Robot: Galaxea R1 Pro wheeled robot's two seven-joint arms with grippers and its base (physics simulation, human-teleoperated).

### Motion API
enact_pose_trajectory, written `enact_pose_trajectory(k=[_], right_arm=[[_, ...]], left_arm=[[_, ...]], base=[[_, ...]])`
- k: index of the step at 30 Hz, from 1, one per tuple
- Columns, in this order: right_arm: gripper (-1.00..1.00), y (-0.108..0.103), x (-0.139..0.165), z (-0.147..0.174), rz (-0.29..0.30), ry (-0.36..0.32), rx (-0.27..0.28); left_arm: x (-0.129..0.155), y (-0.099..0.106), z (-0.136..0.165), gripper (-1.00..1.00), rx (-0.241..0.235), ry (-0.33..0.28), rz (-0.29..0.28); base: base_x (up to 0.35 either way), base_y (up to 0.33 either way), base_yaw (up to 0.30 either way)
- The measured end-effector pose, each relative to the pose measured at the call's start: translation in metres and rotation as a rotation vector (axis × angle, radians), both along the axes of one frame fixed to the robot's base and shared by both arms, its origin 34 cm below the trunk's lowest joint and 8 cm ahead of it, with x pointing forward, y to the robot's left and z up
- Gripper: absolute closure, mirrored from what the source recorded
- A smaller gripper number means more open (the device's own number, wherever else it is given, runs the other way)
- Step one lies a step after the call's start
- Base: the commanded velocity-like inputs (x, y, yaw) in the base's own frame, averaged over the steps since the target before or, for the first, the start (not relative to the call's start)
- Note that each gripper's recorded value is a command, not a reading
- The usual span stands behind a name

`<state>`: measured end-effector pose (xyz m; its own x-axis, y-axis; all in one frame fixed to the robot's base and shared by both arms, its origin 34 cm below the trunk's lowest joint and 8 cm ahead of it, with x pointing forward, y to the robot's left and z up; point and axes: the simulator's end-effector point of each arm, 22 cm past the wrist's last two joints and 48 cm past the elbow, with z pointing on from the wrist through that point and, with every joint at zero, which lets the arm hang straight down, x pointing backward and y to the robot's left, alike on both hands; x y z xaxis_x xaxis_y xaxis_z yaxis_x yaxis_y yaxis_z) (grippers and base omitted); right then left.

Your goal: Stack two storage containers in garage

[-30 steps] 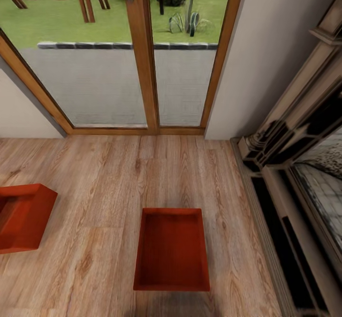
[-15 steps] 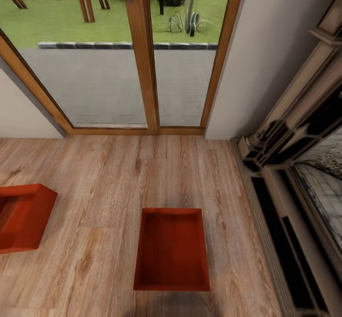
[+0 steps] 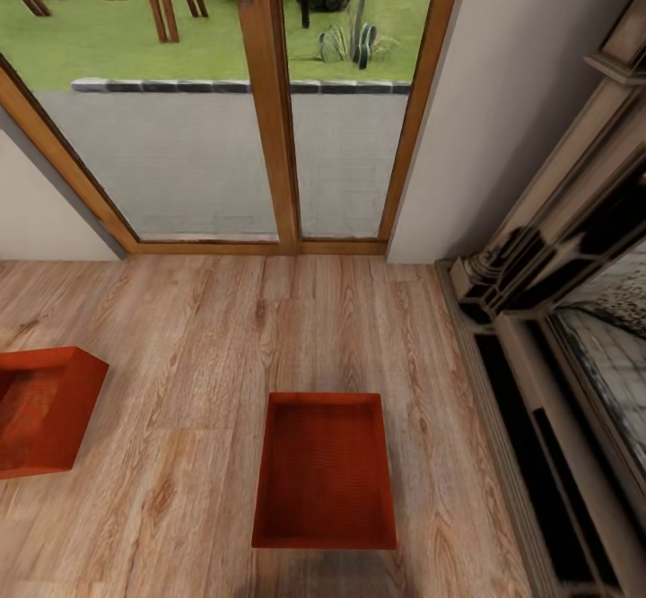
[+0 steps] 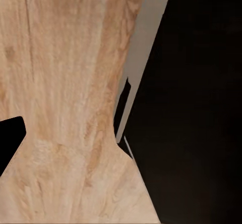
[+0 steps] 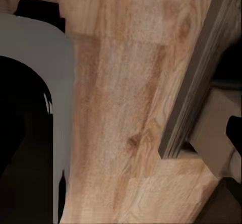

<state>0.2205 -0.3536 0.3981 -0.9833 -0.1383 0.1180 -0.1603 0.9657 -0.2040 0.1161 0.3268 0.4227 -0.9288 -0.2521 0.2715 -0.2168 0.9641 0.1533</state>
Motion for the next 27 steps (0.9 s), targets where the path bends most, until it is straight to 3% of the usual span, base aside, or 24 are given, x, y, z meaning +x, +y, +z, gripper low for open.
enact_pose_trajectory(k=[8,11,16,19,21,22,23,24,27], right_arm=[[-1.00,-0.014,0.096,-0.007,-0.048,-0.161,-0.052],[-1.00,-0.016,0.121,-0.008,-0.052,-0.197,-0.059],[-1.00,-0.019,0.182,-0.005,-0.058,-0.282,-0.081],[-1.00,-0.014,0.215,-0.003,-0.066,-0.338,-0.076],[-1.00,-0.011,0.232,-0.001,-0.069,-0.370,-0.072],[-1.00,-0.009,0.245,0.001,-0.069,-0.397,-0.067],[-1.00,0.029,0.260,-0.001,-0.076,-0.434,-0.016],[-1.00,0.052,0.263,-0.002,-0.081,-0.441,0.013],[-1.00,0.082,0.270,-0.001,-0.081,-0.471,0.052]], left_arm=[[0.112,0.022,-0.025,-1.00,0.074,-0.114,-0.012],[0.137,0.022,-0.029,-1.00,0.075,-0.127,-0.011],[0.206,0.018,-0.035,-1.00,0.075,-0.197,-0.010],[0.257,0.009,-0.036,-1.00,0.098,-0.255,-0.015],[0.280,-0.012,-0.036,-1.00,0.089,-0.281,-0.015],[0.301,-0.039,-0.036,-1.00,0.065,-0.305,-0.015],[0.342,-0.091,-0.032,-1.00,0.012,-0.359,-0.040],[0.360,-0.115,-0.028,-1.00,-0.014,-0.384,-0.054],[0.375,-0.130,-0.024,-1.00,-0.024,-0.412,-0.110]], base=[[0.000,0.000,0.000],[0.000,0.000,0.000],[0.000,0.000,0.000],[0.000,0.000,0.000],[0.000,0.000,0.000],[0.000,0.000,0.000],[0.000,0.000,0.000],[0.000,0.000,0.000],[0.000,0.000,0.000]])
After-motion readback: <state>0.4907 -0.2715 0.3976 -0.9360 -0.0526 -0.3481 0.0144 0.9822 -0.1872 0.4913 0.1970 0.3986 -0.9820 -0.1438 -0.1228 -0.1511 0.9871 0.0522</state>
